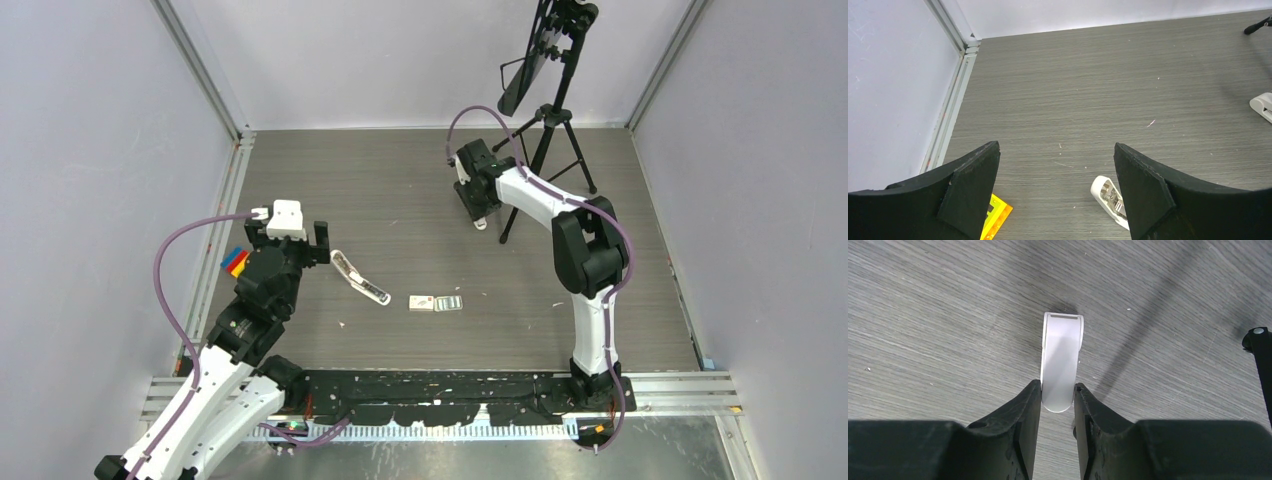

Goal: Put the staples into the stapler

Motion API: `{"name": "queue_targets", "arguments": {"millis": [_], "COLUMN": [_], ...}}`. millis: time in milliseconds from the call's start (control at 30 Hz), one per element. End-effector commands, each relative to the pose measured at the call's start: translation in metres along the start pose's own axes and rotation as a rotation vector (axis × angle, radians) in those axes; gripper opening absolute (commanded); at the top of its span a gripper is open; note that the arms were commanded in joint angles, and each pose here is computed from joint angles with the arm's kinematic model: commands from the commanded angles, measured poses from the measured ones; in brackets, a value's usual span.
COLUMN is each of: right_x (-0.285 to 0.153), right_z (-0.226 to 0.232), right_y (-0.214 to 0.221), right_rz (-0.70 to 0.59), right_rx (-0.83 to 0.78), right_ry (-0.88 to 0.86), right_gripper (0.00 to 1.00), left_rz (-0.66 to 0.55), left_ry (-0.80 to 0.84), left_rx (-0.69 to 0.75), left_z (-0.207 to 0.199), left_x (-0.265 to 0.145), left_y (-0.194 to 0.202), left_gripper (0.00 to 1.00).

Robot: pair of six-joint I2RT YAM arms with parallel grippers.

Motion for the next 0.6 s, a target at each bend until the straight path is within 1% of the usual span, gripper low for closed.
{"name": "queue_targets", "arguments": {"millis": [0,100,267,367,433,467,567], "right_x": [-0.004,-0.004,-0.018,-0.039,-0.060,-0.069,-0.093], "right_z": [0.000,0.001,0.000,0.000,0.000,0.002,0.008], "right_y": [-0.021,-0.020,-0.021,-0.023,-0.025,-0.024,-0.015], "right_rz": [-0.070,-0.067,-0.092,-0.116,-0.156,-0.169,-0.206], "right_rx": [-0.003,-0.006,0.010,0.058,0.102,0.130,0.203], "right_ry": [-0.019,-0.024,-0.031,-0.042,-0.057,-0.069,-0.092], "right_gripper": [0.36,0.37,0.39,0.41,0.47,0.50,0.54], "left_rz": [-0.047,-0.048,-0.050,-0.051,-0.052,-0.053,-0.057], "left_ry": [-0.003,0.002,0.010,0.011,0.013,0.016,0.025], "left_rx": [-0.029,-0.029,-0.029,-0.029,-0.030,-0.055,-0.066], "left_z": [0.002,0.001,0.000,0.001,0.001,0.000,-0.001], "left_x": [0.000,0.000,-0.001,-0.001,-0.002,-0.002,-0.003], "left_y": [-0.009,-0.009,-0.009,-0.009,-0.009,-0.010,-0.011], "left_gripper": [0.86,0.86,0.86,0.86,0.86,0.86,0.86]}}
Point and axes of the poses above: each gripper's point midway between its finger pads, its own x axis out along the fingers, its own z axis along the line the jaws close on, y = z × x, the point moved 6 cm from there along -x, back along the fingers, and after that the axes turned 11 degrees about x, right-handed, at the moved point
